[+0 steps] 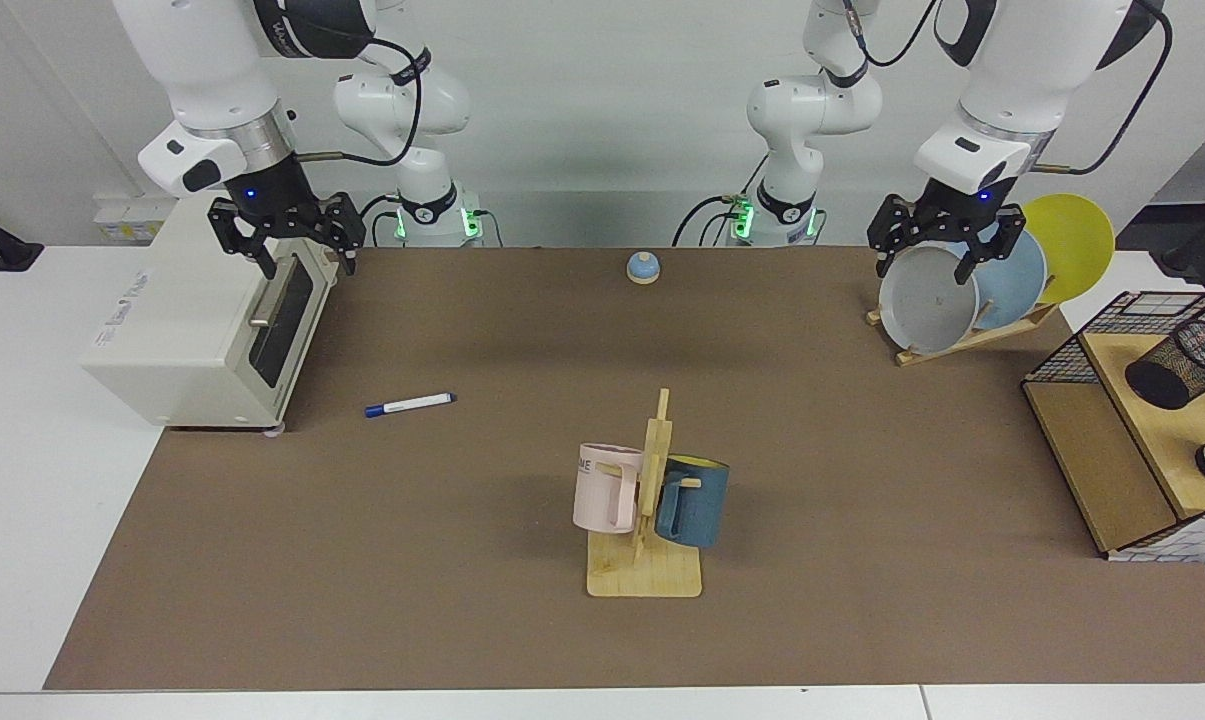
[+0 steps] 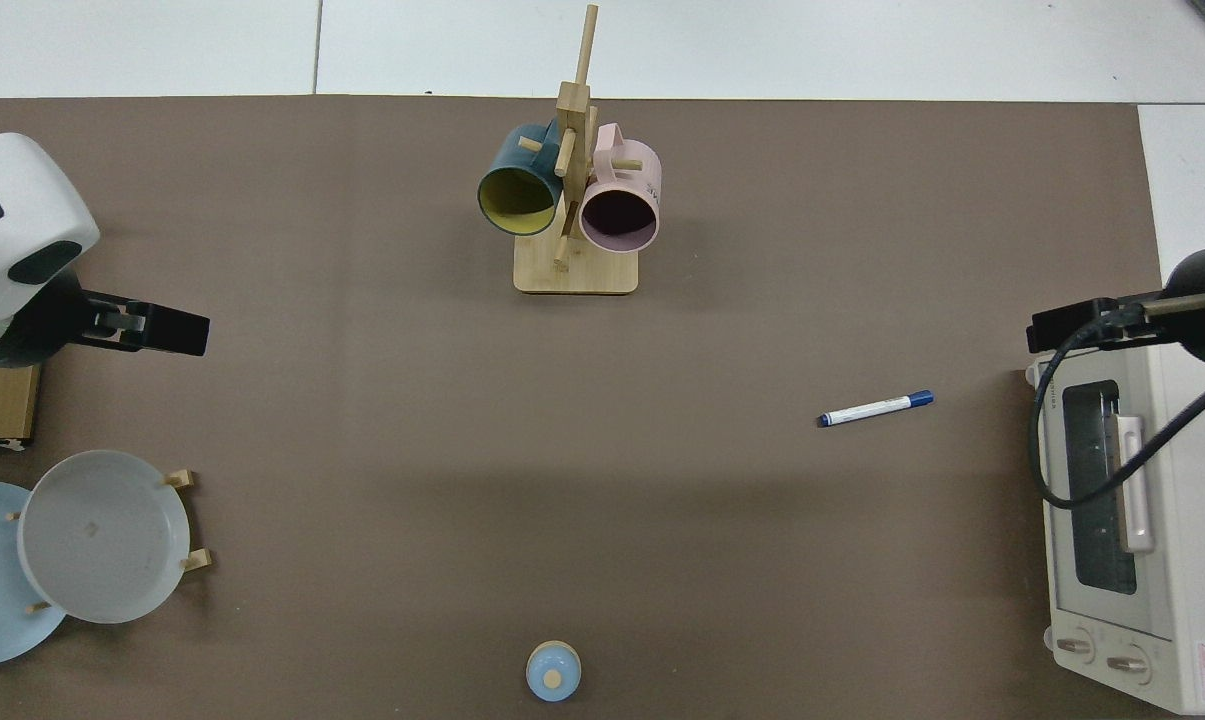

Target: Put markers into pen holder

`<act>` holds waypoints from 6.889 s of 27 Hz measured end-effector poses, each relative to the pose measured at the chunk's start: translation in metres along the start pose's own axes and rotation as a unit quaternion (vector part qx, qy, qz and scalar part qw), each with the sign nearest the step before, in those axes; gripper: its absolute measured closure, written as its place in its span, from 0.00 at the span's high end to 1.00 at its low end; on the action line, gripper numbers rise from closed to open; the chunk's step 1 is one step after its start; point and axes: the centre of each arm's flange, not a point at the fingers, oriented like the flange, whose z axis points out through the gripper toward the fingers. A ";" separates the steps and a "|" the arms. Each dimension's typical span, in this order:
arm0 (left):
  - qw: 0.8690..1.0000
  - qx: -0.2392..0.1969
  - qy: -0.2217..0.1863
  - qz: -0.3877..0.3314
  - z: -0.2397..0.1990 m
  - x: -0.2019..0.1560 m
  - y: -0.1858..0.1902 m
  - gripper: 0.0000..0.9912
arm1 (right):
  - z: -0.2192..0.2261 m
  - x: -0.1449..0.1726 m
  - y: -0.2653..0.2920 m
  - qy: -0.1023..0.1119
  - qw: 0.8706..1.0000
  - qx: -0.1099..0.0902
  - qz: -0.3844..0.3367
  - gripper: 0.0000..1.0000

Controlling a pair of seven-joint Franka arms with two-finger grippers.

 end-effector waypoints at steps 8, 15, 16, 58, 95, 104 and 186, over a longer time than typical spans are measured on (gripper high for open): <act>1.000 0.000 -0.002 -0.001 0.002 -0.001 -0.001 1.00 | 0.037 0.006 -0.001 0.000 0.997 0.008 0.075 1.00; 1.000 0.000 -0.003 -0.003 0.002 -0.002 -0.003 1.00 | 0.086 0.013 -0.001 -0.013 0.990 0.008 0.143 1.00; 1.000 0.000 -0.004 -0.003 0.003 -0.002 -0.003 1.00 | 0.095 0.014 -0.001 -0.017 0.988 0.007 0.151 1.00; 1.000 0.002 -0.016 -0.012 0.010 -0.017 -0.011 1.00 | 0.318 0.011 0.029 -0.071 0.861 -0.018 0.503 0.96; 1.000 0.002 -0.018 -0.013 0.013 -0.019 -0.011 1.00 | 0.337 -0.007 0.035 -0.060 0.798 0.024 0.599 0.17; 1.000 -0.016 -0.015 -0.014 0.012 -0.018 -0.007 1.00 | 0.325 -0.003 0.003 -0.066 0.808 0.038 0.584 0.17; 0.805 -0.126 0.047 0.578 0.045 -0.046 0.211 0.47 | 0.093 -0.041 -0.315 -0.219 0.694 0.163 0.666 0.17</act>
